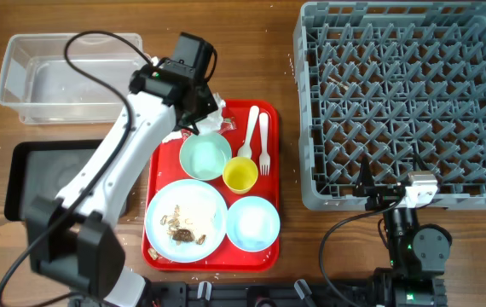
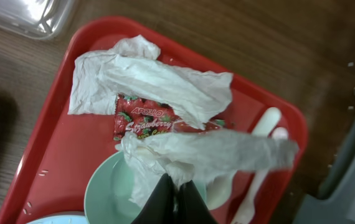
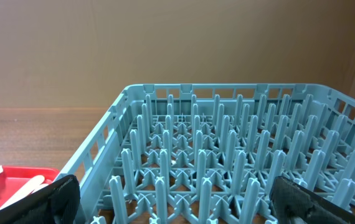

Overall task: Sort waste into correct bins and load items into the dishwasher rack
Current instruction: 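Lower the left gripper and grasp the crumpled white tissue, then carry the tissue with the left gripper to the clear plastic bin, then open the left gripper to drop the tissue into the bin, then move the left gripper back and grasp the strawberry snack wrapper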

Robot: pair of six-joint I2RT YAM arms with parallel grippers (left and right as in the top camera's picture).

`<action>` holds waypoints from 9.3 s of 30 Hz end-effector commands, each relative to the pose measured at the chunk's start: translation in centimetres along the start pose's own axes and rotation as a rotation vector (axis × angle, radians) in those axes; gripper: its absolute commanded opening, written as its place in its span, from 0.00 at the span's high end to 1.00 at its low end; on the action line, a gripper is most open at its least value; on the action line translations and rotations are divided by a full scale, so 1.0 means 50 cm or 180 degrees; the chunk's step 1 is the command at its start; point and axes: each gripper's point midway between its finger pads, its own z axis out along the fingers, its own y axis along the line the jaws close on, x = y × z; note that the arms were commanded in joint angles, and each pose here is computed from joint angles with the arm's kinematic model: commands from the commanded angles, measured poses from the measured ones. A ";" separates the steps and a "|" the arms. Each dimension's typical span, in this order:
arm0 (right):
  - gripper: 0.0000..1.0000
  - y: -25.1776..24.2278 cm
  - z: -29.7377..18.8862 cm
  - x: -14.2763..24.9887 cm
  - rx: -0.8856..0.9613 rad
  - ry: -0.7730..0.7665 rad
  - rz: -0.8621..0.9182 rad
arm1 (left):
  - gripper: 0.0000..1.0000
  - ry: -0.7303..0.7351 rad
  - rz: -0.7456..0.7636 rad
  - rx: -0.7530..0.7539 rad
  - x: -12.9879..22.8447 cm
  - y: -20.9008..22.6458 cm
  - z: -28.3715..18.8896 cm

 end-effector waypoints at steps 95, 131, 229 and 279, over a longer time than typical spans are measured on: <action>0.00 -0.004 -0.001 -0.004 0.0033 -0.0033 -0.0043 | 0.96 -0.0547 0.0568 0.0287 -0.066 -0.074 -0.010; 0.00 -0.004 -0.001 -0.004 0.0031 -0.0034 -0.0043 | 0.06 -0.1291 -0.0259 0.0186 -0.352 0.191 -0.021; 0.00 -0.004 -0.001 -0.004 0.0031 -0.0033 -0.0043 | 0.96 -0.1334 -0.2385 -0.0399 -0.406 0.466 0.173; 0.00 -0.004 -0.001 -0.004 0.0031 -0.0032 -0.0043 | 0.17 0.0509 0.0309 0.0609 -0.024 -0.050 0.198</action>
